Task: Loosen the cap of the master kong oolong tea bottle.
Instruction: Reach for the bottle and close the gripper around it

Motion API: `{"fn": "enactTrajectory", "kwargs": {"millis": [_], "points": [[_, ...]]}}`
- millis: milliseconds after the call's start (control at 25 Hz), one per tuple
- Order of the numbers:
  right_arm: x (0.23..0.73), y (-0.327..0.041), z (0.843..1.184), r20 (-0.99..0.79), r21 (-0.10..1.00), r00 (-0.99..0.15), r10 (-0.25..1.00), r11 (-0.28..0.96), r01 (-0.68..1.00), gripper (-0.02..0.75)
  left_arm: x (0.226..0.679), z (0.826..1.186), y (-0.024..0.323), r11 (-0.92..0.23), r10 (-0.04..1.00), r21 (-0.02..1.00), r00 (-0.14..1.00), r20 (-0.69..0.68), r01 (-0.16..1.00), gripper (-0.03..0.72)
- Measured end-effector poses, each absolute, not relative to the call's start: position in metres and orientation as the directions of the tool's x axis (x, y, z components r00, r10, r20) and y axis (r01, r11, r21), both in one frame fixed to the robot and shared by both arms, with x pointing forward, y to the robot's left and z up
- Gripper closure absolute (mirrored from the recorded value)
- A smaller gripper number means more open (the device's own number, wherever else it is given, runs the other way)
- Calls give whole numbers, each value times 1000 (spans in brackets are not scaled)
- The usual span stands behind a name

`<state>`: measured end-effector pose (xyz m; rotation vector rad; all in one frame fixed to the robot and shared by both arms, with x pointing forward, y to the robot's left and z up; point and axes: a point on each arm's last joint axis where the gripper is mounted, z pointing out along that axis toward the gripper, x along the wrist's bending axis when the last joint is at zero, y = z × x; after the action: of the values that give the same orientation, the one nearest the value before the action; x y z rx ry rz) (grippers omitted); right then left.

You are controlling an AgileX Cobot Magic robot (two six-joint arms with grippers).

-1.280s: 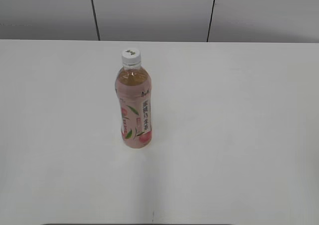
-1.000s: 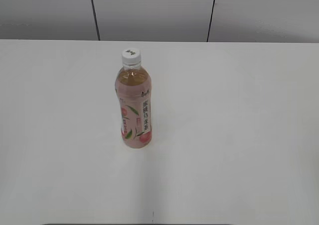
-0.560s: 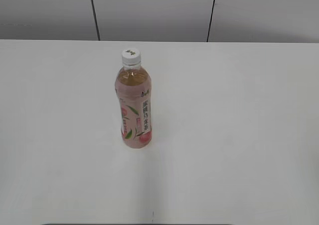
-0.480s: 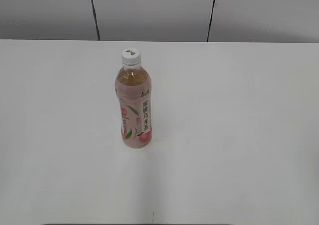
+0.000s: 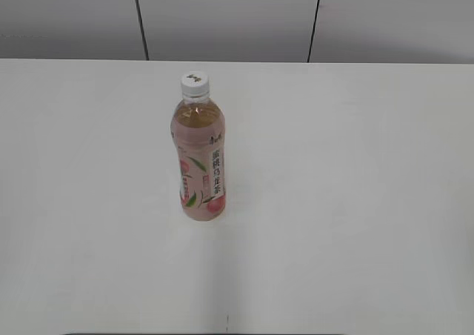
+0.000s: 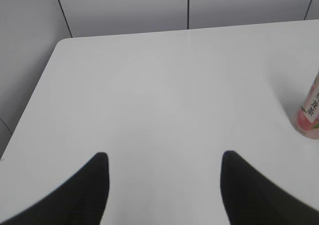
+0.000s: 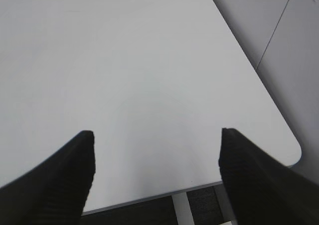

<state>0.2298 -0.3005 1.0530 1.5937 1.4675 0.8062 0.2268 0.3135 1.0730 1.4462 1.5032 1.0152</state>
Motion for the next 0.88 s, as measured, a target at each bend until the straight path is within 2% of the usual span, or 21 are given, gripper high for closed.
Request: {"fn": "enactTrajectory", "kwargs": {"millis": [360, 680, 880], "points": [[230, -301, 1053, -66, 880, 61, 996, 29, 475, 152, 227, 1073, 313, 25, 1000, 933, -15, -21, 359, 257], [230, -301, 1053, -65, 880, 14, 998, 51, 473, 152, 243, 1076, 298, -116, 982, 902, 183, 42, 415, 257], [232, -294, 1053, -65, 874, -90, 994, 100, 475, 152, 261, 1100, 281, -86, 944, 963, 331, -4, 256, 257]]}}
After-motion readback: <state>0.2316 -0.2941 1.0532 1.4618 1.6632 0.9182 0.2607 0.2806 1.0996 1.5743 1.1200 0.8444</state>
